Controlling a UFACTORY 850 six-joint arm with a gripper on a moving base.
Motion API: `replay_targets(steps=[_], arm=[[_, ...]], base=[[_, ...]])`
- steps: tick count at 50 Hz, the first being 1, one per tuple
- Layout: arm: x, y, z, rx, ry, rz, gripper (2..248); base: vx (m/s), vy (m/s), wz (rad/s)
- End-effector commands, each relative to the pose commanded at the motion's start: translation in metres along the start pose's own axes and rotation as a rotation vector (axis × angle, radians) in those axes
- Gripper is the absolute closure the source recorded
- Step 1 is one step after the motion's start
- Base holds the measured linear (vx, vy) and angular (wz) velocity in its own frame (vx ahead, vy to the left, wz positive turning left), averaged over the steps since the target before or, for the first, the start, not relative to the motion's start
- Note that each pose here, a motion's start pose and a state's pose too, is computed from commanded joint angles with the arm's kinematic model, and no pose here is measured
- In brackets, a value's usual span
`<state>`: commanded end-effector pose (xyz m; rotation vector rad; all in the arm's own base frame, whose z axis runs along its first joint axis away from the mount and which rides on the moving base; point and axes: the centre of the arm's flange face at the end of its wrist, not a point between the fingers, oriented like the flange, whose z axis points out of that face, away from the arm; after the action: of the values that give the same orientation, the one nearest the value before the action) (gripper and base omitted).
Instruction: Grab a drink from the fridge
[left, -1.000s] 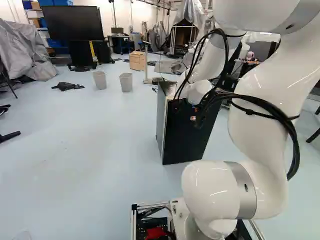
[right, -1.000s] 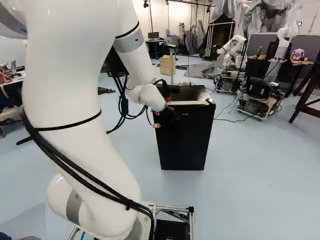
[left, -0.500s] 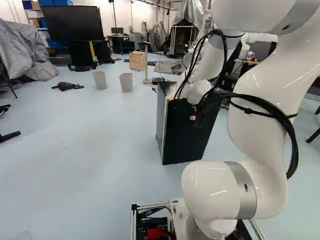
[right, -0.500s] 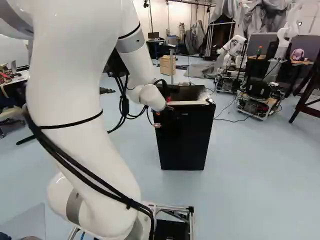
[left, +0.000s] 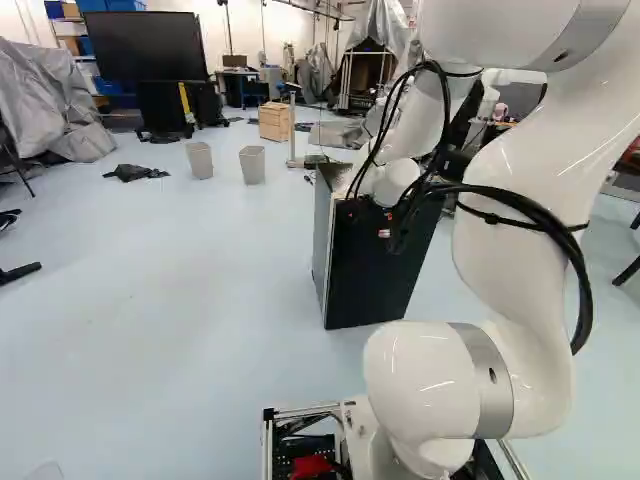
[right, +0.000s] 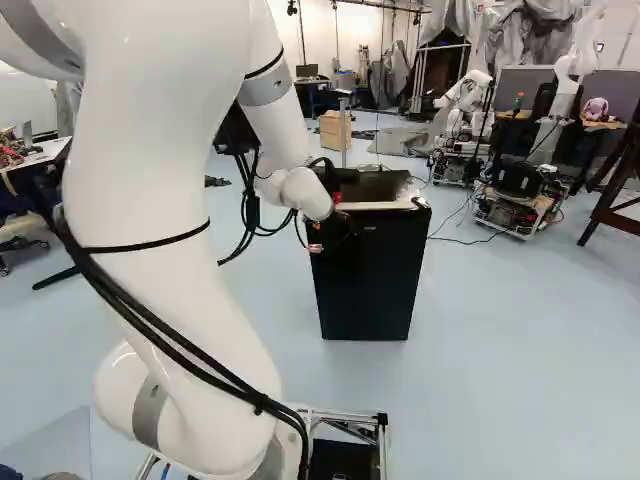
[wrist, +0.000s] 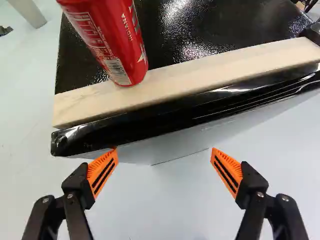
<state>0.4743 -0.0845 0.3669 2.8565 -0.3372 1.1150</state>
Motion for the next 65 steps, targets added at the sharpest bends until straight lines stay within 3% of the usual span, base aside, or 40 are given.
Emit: replay_targets(steps=[18,27,51,65], arm=[[-0.014,-0.001,-0.014,0.002,-0.003,-0.003,3],[-0.023,-0.006,-0.026,0.011,0.033,-0.013,3],[-0.037,-0.024,-0.06,0.058,0.247,-0.064,3],[-0.028,-0.029,-0.068,0.079,0.393,-0.084,3]], base=[[0.0,0.0,0.0],[0.0,0.0,0.0],[0.0,0.0,0.0],[0.0,0.0,0.0]])
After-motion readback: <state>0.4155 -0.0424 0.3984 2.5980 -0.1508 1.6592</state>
